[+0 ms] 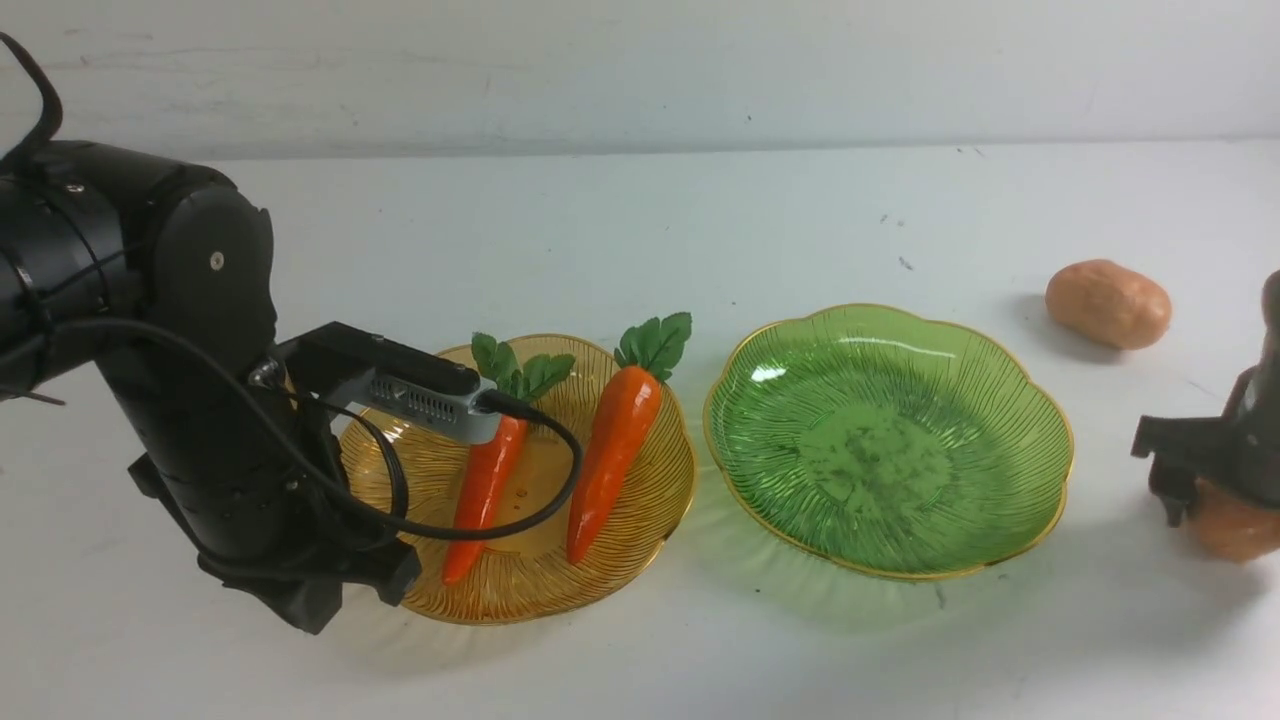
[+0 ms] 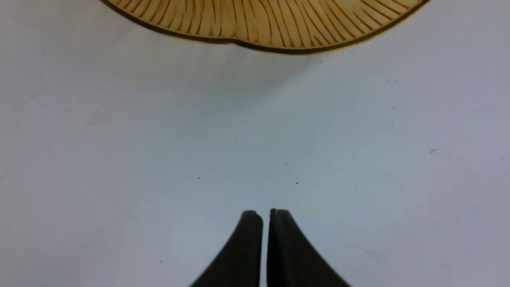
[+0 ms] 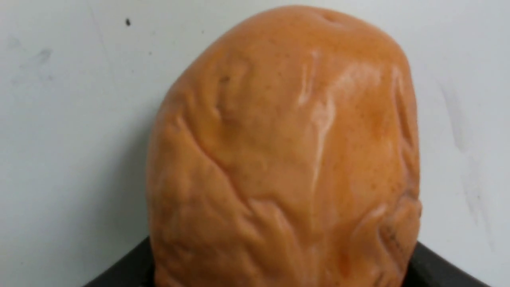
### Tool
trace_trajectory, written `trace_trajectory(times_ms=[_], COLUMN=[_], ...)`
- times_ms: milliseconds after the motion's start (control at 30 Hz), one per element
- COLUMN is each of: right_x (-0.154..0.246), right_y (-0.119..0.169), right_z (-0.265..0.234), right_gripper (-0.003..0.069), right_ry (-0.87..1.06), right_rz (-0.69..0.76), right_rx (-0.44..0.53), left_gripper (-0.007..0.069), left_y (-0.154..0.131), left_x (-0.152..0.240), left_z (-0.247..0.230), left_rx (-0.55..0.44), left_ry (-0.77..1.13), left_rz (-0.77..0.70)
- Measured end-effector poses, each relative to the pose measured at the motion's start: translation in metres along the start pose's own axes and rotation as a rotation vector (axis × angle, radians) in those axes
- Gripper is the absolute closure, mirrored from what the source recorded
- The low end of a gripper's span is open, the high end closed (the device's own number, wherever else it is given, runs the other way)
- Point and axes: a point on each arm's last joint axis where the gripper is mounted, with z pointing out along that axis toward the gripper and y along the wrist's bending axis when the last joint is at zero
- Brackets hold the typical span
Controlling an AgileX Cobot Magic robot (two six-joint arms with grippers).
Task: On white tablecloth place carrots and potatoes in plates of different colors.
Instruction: 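Put the potato onto the plate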
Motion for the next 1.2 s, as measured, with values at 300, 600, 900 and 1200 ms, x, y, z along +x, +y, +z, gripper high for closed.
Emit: trace_trajectory(times_ms=[300,600,900,1200], right_x=[-0.01,-0.032,-0.01,0.024], right_y=[-0.001,0.005,0.051,0.125], right_z=[-0.013,-0.085,-0.117,-0.098], right_gripper=[0.0144,0.0144,0.0144,0.0144], right_ry=[0.031,0.033,0.029,-0.048], right_rz=[-0.127,-0.336,-0.524,-0.74], right_rx=[0.042,-0.061,-0.295,-0.372], left_gripper=[0.0618,0.0618,0.0618,0.0618], left_y=[0.0,-0.001,-0.002,-0.002], left_x=[0.0,0.0,-0.003,-0.003], left_z=[0.0,0.0,0.0,0.0], left_rx=[0.0,0.014,0.017,0.017], left_ry=[0.0,-0.001,-0.029,-0.034], left_rz=[0.0,-0.005,-0.009,-0.013])
